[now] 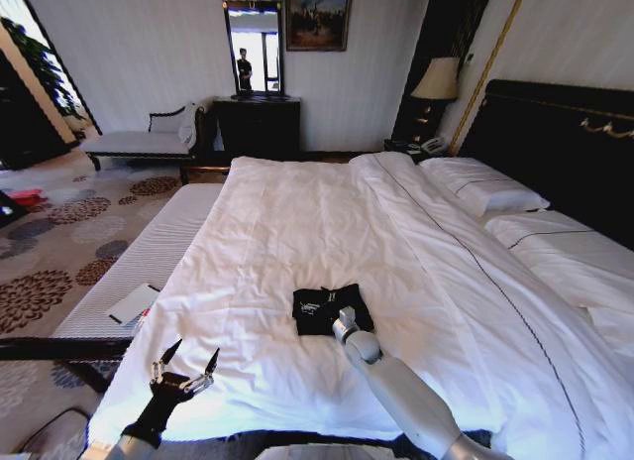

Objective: Fold the clothes on the bed.

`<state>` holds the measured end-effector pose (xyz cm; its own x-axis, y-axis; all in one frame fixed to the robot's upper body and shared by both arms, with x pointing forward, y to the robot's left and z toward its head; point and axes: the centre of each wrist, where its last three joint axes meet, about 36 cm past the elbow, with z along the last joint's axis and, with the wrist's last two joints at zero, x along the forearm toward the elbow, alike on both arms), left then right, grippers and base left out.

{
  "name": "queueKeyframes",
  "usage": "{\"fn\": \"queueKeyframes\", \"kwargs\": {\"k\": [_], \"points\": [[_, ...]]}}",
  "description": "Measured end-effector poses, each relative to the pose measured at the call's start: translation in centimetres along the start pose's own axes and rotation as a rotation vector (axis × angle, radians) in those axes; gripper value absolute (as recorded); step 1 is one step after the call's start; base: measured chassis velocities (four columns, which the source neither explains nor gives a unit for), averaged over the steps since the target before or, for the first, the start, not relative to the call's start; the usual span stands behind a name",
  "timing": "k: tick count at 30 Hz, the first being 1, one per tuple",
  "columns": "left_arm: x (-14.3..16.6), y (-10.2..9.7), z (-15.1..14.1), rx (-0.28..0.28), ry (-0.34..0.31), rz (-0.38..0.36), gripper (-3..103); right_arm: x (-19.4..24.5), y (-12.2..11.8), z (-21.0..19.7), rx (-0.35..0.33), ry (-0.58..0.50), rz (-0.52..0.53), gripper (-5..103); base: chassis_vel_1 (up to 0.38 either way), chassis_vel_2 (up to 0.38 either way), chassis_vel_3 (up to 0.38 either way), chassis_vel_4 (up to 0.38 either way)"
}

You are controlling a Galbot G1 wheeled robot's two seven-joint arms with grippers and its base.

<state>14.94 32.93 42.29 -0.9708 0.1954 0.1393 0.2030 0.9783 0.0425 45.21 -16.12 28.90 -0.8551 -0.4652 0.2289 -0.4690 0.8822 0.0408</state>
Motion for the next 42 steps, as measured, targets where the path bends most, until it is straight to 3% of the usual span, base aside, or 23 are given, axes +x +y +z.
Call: {"fn": "queueKeyframes", "kwargs": {"k": [6, 11, 12, 15, 17, 19, 23, 25, 28, 34, 42], "points": [[0.0, 0.0, 0.0, 0.000, 0.000, 0.000, 100, 2.9, -3.2, -2.0, 0.009, -0.015, 0.085, 100, 0.000, 0.000, 0.000, 0.000], [0.0, 0.0, 0.0, 0.000, 0.000, 0.000, 100, 6.9, -8.0, -6.1, 0.052, -0.109, 0.211, 100, 0.000, 0.000, 0.000, 0.000], [0.0, 0.0, 0.0, 0.000, 0.000, 0.000, 100, 6.9, -8.0, -6.1, 0.052, -0.109, 0.211, 100, 0.000, 0.000, 0.000, 0.000], [0.0, 0.0, 0.0, 0.000, 0.000, 0.000, 100, 11.1, -12.3, -8.2, 0.113, -0.190, 0.352, 100, 0.000, 0.000, 0.000, 0.000], [0.0, 0.0, 0.0, 0.000, 0.000, 0.000, 100, 12.0, -12.9, -8.3, 0.122, -0.201, 0.378, 100, 0.000, 0.000, 0.000, 0.000], [0.0, 0.0, 0.0, 0.000, 0.000, 0.000, 100, 16.3, -14.3, -8.4, 0.142, -0.227, 0.465, 100, 0.000, 0.000, 0.000, 0.000], [0.0, 0.0, 0.0, 0.000, 0.000, 0.000, 100, 20.5, -14.1, -8.2, 0.174, -0.247, 0.516, 100, 0.000, 0.000, 0.000, 0.000], [0.0, 0.0, 0.0, 0.000, 0.000, 0.000, 100, 24.0, -12.6, -7.3, 0.232, -0.262, 0.537, 100, 0.000, 0.000, 0.000, 0.000], [0.0, 0.0, 0.0, 0.000, 0.000, 0.000, 100, 26.5, -10.4, -6.0, 0.251, -0.252, 0.553, 100, 0.000, 0.000, 0.000, 0.000], [0.0, 0.0, 0.0, 0.000, 0.000, 0.000, 100, 30.5, -6.6, -3.3, 0.208, -0.217, 0.609, 100, 0.000, 0.000, 0.000, 0.000], [0.0, 0.0, 0.0, 0.000, 0.000, 0.000, 100, 32.2, -6.5, -1.2, 0.225, -0.182, 0.624, 100, 0.000, 0.000, 0.000, 0.000]]}}
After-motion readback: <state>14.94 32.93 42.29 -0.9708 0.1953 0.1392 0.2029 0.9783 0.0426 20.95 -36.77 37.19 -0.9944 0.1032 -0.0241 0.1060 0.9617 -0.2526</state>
